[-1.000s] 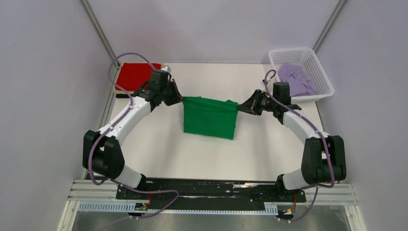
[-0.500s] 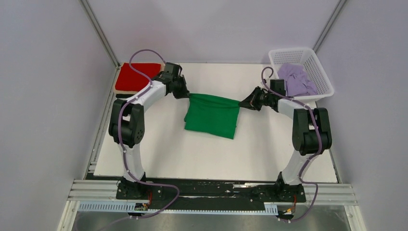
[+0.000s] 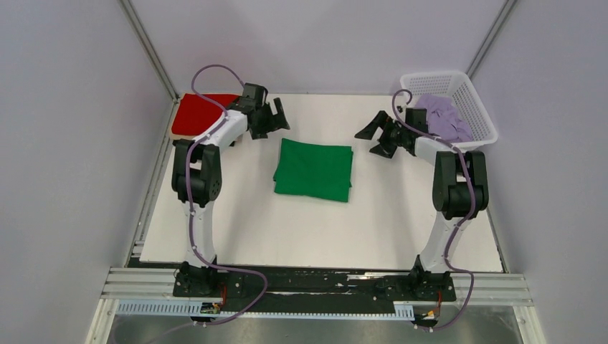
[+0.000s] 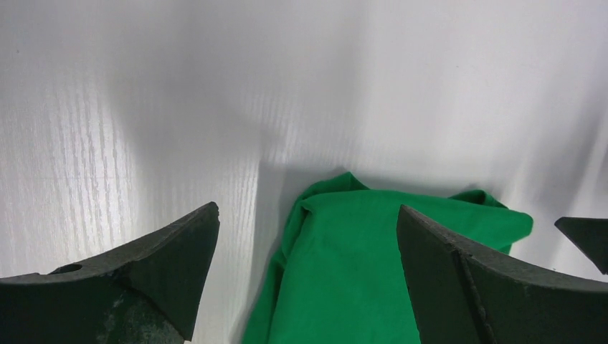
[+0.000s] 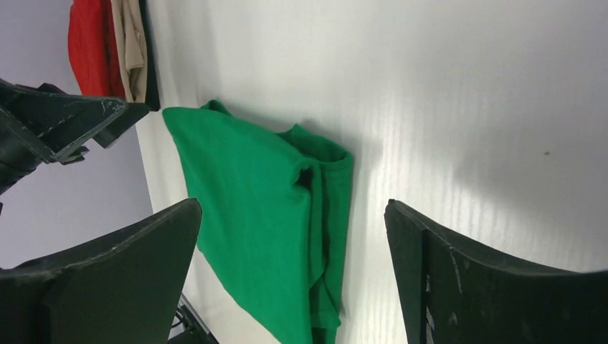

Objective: Fold and stack the t-shirts
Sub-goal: Fold the long partially folded tshirt into a neat square, then put the neatly folded tshirt into the corner of the board with the left arm

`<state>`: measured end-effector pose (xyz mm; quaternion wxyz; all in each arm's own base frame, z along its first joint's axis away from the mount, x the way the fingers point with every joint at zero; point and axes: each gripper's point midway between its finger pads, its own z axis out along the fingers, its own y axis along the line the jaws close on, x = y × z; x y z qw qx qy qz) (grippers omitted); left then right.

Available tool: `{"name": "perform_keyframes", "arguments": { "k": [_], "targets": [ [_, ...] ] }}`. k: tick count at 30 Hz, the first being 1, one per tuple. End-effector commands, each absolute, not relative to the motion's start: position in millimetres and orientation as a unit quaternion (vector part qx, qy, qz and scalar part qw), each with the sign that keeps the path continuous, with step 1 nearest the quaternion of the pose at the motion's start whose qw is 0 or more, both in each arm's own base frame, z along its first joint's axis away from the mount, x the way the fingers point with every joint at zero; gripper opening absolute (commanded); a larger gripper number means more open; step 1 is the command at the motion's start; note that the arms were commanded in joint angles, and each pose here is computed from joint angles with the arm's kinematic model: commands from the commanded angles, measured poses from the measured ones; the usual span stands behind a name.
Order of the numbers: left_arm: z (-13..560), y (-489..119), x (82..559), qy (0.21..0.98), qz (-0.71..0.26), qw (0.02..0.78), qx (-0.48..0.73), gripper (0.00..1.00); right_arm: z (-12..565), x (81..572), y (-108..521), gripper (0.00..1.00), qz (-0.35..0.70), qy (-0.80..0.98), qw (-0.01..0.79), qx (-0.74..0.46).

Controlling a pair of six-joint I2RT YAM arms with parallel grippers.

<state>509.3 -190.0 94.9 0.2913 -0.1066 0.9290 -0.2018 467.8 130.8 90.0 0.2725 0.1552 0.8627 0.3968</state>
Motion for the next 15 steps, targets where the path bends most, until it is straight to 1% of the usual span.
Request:
{"name": "perform_keyframes", "arguments": {
  "k": [1,4,8,12,15],
  "targets": [
    [163,-208,498,0.901,-0.257,0.341,-0.071,1.0,149,447,156,1.0,0.415,0.846,0.325,0.084],
    [163,-230,478,0.897,-0.296,0.327,-0.036,1.0,164,430,183,1.0,0.446,0.832,0.325,0.057],
    [149,-249,468,0.896,-0.328,0.299,-0.028,1.0,167,430,207,1.0,0.473,0.819,0.319,0.057],
    [116,-259,469,0.9,-0.341,0.265,-0.057,1.0,135,457,206,1.0,0.454,0.827,0.31,0.118],
    [74,-255,473,0.915,-0.314,0.236,-0.085,1.0,100,474,207,1.0,0.444,0.836,0.285,0.151]
  ]
}}
